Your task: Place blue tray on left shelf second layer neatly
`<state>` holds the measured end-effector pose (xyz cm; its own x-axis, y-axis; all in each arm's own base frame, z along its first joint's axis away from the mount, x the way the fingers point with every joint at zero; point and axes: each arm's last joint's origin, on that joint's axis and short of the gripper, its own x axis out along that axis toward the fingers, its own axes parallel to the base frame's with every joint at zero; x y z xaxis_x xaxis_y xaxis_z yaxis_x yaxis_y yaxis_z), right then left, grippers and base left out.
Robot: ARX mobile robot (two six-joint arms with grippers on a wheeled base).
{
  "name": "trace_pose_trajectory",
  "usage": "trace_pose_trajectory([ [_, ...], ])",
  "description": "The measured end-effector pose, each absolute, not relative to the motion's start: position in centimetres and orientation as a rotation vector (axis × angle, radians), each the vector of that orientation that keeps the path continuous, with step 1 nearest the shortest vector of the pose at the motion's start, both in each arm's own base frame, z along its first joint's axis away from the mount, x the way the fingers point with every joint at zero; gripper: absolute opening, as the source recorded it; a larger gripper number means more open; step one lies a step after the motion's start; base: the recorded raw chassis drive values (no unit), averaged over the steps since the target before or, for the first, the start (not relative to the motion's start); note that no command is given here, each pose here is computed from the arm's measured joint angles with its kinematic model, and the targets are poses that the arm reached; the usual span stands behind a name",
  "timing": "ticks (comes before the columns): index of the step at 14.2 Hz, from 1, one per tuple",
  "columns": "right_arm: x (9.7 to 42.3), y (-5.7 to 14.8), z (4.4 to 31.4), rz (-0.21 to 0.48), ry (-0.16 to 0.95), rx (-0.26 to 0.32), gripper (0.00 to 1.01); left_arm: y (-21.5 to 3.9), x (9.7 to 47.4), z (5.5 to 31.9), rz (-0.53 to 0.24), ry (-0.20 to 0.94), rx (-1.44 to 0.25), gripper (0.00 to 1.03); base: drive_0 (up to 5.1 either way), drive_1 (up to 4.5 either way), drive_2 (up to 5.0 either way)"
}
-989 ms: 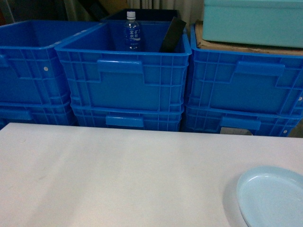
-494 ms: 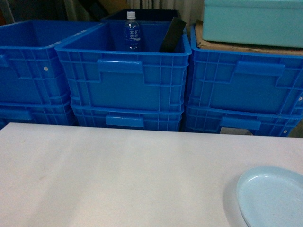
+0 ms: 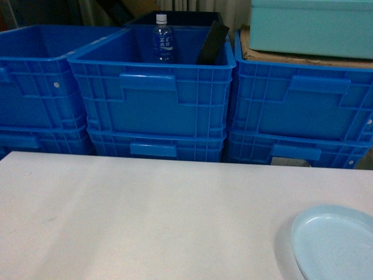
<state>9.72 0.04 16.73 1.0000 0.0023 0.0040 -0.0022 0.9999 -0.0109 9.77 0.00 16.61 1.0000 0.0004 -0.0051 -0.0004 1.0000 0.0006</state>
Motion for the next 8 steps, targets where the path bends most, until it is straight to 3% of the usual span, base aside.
trace_pose_trajectory([
  [5, 11.3, -0.3, 17.4, 0.008, -0.052, 0.006, 0.98, 0.0, 9.8, 16.6, 0.000, 0.006, 0.001, 0.98, 0.0, 0.00, 0.0],
  [6, 12.4, -0.9, 16.7, 0.035, 0.043, 0.013, 0.98, 0.0, 9.8, 16.6, 0.000, 0.005, 0.001, 0.98, 0.0, 0.00, 0.0],
  [8, 14.4, -1.1, 18.1, 0.096, 0.069, -0.009, 0.98, 0.0, 9.8, 16.6, 0.000, 0.005, 0.000, 0.98, 0.0, 0.00, 0.0],
])
